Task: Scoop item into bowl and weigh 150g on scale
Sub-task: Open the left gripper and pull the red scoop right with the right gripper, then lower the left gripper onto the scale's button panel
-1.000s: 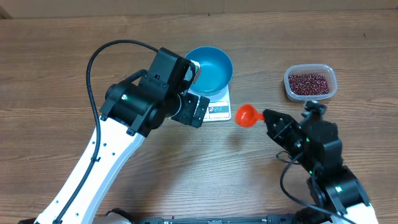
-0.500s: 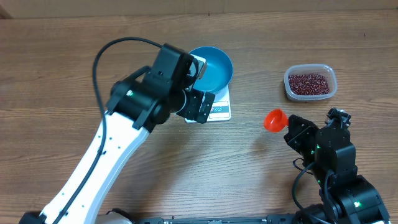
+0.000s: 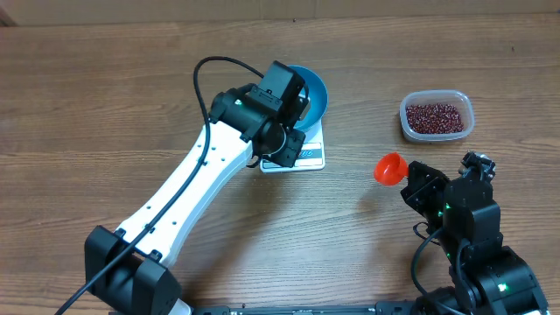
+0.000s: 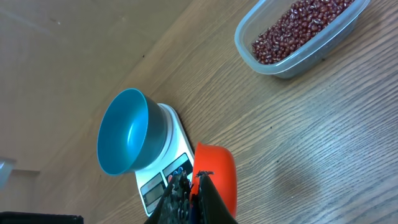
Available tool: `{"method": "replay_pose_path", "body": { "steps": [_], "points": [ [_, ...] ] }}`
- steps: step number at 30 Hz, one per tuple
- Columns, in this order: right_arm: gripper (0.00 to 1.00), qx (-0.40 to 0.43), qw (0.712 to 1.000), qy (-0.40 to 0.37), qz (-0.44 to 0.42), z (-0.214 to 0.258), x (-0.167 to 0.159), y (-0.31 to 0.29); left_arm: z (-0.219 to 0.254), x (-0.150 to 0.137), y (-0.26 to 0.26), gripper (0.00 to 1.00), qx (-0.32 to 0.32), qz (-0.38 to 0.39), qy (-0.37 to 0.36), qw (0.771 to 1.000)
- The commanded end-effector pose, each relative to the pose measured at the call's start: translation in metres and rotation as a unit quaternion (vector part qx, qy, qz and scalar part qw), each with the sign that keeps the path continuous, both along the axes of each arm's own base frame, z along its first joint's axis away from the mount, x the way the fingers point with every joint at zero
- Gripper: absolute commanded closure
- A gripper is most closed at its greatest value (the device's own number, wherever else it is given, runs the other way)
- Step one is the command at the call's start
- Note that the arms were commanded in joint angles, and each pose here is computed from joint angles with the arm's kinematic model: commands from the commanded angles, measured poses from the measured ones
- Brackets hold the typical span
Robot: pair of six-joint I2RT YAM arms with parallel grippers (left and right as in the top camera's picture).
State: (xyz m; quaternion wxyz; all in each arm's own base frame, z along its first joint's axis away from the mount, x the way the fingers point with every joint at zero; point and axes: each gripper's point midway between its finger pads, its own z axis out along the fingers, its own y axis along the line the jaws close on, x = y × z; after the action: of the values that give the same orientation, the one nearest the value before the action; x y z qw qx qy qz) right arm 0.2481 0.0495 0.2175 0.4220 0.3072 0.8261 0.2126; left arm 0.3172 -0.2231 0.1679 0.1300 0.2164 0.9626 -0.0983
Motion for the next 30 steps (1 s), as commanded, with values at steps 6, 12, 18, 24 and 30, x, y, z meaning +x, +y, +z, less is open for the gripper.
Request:
{"method": "replay_pose_path", "body": {
  "steps": [6, 12, 18, 24, 30],
  "points": [
    [0.96, -0.002, 1.000, -0.021, -0.004, 0.015, 0.002, -0.002, 0.005, 0.008, -0.012, 0.96, -0.013, -0.011, -0.021, 1.000],
    [0.96, -0.004, 1.000, -0.021, -0.006, 0.015, 0.002, -0.003, 0.005, 0.006, -0.012, 0.96, -0.015, -0.012, -0.018, 1.000],
    [0.96, -0.004, 1.000, -0.020, -0.006, 0.015, 0.002, -0.003, 0.005, 0.014, -0.007, 0.96, 0.012, -0.028, -0.046, 0.998],
    [0.96, -0.004, 1.000, -0.020, -0.006, 0.015, 0.002, -0.003, 0.005, 0.010, -0.014, 0.96, 0.033, -0.083, -0.065, 0.994],
    [0.96, -0.004, 1.000, -0.020, -0.006, 0.015, 0.002, -0.003, -0.005, 0.008, -0.020, 0.96, 0.032, -0.095, -0.071, 0.992]
  ]
}}
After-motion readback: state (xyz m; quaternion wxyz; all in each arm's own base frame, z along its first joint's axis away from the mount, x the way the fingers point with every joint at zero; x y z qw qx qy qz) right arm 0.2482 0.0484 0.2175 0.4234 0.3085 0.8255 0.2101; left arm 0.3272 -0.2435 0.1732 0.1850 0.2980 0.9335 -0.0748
